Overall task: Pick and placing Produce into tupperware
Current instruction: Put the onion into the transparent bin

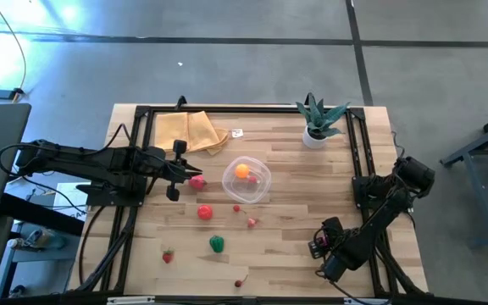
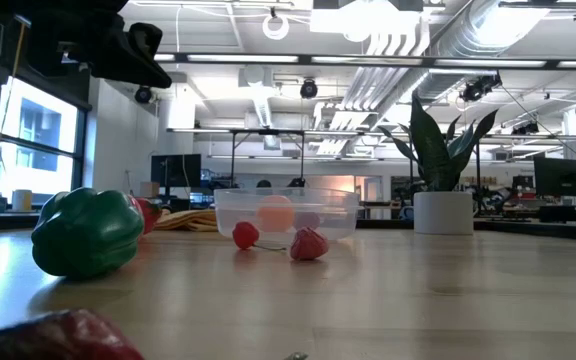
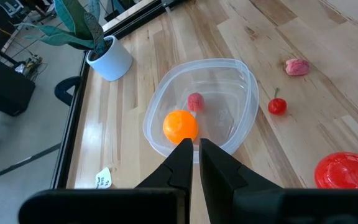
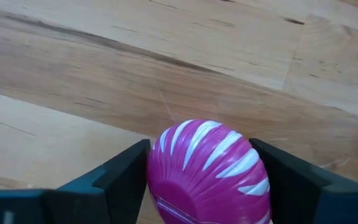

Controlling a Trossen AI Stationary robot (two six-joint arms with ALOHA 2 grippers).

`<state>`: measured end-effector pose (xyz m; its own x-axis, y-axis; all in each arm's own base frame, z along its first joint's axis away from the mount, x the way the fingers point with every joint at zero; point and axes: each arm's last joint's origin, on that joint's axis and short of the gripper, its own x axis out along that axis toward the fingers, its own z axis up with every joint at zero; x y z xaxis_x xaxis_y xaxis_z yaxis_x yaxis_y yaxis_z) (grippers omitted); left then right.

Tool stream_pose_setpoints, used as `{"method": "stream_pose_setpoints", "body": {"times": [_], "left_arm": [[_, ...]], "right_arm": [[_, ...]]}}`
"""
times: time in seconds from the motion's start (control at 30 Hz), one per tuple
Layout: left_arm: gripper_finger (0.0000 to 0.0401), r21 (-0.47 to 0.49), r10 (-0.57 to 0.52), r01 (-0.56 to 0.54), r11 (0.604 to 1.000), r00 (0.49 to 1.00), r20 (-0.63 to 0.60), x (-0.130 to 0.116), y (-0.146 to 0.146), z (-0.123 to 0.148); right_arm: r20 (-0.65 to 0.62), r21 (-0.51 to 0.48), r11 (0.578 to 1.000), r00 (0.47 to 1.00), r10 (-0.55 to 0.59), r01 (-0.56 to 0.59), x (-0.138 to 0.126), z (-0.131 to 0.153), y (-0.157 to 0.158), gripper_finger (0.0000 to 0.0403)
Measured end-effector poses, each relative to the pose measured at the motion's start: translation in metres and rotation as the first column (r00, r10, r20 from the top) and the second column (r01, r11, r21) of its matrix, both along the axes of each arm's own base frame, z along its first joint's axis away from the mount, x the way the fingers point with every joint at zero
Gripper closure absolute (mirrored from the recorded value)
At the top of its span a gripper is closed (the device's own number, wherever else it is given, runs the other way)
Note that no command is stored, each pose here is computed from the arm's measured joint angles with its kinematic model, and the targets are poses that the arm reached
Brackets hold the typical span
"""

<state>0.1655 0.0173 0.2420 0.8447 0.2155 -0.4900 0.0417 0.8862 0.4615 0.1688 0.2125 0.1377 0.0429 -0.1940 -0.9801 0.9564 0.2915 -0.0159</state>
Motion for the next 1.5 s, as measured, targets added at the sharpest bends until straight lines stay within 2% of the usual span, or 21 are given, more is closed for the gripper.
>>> {"method": "stream_pose_setpoints", "body": {"times": [0.3, 1.07, 1.2, 1.5], "left_arm": [[0.0382, 0.0, 0.0, 0.0, 1.0, 1.0, -0.001, 0.0, 0.0, 0.0], [0.0382, 0.0, 0.0, 0.0, 1.0, 1.0, 0.0, 0.0, 0.0, 0.0], [0.0382, 0.0, 0.001, -0.001, 1.0, 1.0, 0.0, 0.0, 0.0, 0.0], [0.0382, 0.0, 0.0, 0.0, 1.0, 1.0, 0.0, 0.0, 0.0, 0.0]], "right_arm": [[0.003, -0.001, 1.0, 1.0, -0.002, 0.002, 0.0, 0.0, 0.0, 0.0168], [0.031, -0.011, 1.0, 1.0, 0.006, -0.005, 0.002, 0.002, 0.001, 0.0168], [0.046, -0.033, 0.999, 0.999, 0.02, -0.019, 0.005, 0.011, 0.004, 0.0169], [0.063, -0.194, 0.972, 0.987, 0.15, -0.135, 0.03, 0.058, 0.001, 0.0169]]}}
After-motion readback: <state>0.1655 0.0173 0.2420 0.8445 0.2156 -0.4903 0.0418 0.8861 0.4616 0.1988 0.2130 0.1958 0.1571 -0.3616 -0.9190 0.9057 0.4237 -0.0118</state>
